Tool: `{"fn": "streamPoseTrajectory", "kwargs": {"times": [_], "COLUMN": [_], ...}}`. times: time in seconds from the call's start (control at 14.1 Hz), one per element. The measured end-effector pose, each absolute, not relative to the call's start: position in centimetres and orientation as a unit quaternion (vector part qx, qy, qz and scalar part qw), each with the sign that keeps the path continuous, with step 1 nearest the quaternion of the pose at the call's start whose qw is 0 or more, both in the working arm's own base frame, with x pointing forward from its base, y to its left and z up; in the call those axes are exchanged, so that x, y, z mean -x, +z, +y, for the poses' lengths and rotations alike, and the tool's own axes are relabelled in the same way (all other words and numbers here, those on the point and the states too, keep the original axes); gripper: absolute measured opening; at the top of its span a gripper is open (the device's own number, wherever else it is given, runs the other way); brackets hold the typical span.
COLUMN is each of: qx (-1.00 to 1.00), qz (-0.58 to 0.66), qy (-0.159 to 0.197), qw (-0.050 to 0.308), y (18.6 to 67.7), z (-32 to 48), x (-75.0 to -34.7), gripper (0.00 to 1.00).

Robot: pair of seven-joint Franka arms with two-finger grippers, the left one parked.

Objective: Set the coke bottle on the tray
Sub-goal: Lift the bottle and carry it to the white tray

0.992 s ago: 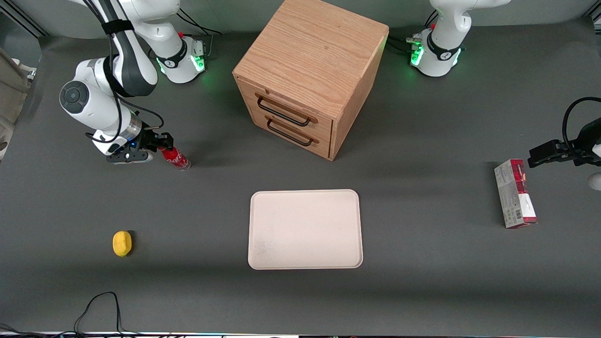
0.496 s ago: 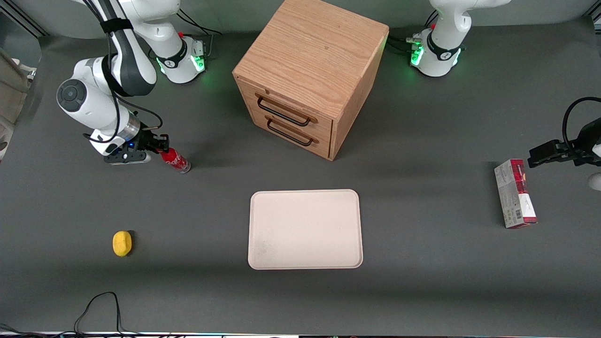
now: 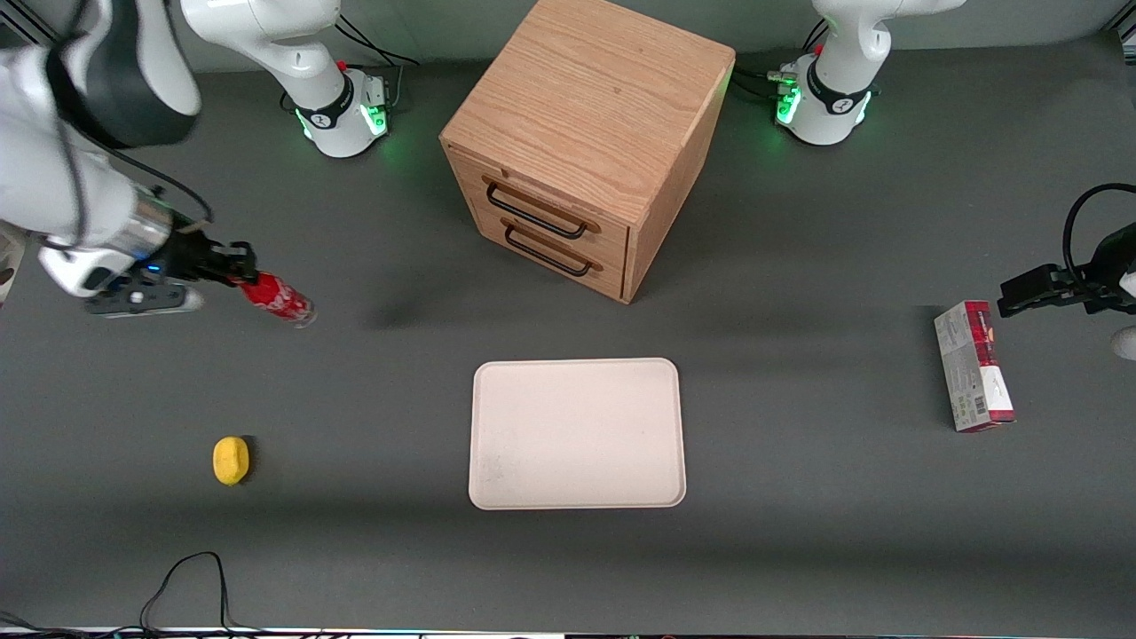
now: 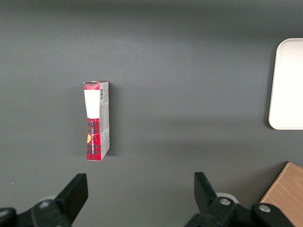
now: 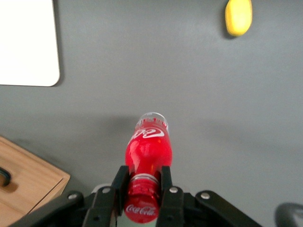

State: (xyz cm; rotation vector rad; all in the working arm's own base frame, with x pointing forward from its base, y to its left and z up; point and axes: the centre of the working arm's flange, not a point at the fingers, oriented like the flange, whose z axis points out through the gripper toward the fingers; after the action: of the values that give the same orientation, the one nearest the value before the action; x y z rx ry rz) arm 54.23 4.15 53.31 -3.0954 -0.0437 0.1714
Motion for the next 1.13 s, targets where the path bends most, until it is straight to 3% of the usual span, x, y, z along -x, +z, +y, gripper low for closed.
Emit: {"fn": "streamPoseTrajectory", "kwargs": {"times": [0.28,0.78,0.92,1.13], "qx": [0.996,0.994,0.992,0.986], "qz": [-0.014,0.061,0.101,0.161], "qy": [0.084,0.091,0.073,0.016], "qw": [0.012,0.002,0.008,0.03], "y": [58.6,53.4,50.8,47.1], "z": [4.4,9.6,14.4,21.6], "x": [-58.7,-66.6,-68.6,-70.9], "gripper": [0.31,0.31,0.31,0.31]}}
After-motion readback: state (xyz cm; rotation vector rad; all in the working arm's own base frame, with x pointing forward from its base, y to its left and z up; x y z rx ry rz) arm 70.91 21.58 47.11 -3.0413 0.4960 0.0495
